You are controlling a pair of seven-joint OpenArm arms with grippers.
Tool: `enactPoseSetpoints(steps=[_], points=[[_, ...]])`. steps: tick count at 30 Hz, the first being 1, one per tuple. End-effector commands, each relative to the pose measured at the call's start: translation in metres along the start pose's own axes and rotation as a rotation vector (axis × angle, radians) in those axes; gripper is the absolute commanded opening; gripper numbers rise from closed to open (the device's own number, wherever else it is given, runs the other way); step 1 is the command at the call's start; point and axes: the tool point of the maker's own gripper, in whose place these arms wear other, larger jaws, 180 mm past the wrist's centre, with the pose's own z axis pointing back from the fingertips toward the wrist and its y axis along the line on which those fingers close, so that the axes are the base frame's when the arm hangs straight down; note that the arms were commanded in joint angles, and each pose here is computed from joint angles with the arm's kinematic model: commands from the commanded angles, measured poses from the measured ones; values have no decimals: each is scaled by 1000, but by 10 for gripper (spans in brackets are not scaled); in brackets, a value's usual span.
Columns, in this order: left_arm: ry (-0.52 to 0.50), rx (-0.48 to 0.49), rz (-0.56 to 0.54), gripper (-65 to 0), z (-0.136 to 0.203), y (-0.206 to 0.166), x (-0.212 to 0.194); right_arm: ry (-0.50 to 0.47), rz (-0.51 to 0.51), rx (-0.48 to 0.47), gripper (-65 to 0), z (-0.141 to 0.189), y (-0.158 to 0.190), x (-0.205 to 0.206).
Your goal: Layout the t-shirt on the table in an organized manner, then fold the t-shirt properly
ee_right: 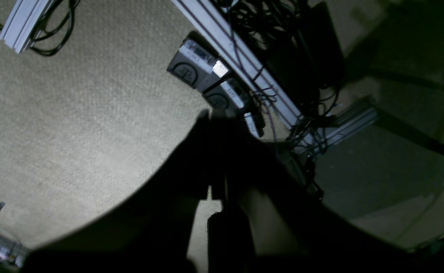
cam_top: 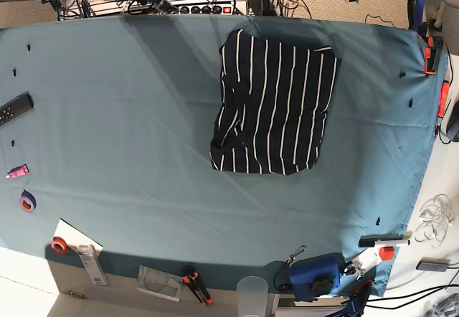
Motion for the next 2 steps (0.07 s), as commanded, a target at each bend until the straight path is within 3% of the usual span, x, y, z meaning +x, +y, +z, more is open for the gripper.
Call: enactPoseSetpoints(steps=[1,2], points=[[-3,4,0,-650,2,4,-2,6,3,-8,-650,1,-5,-5],[-3,4,0,-650,2,4,-2,5,2,-8,-650,1,-5,-5]])
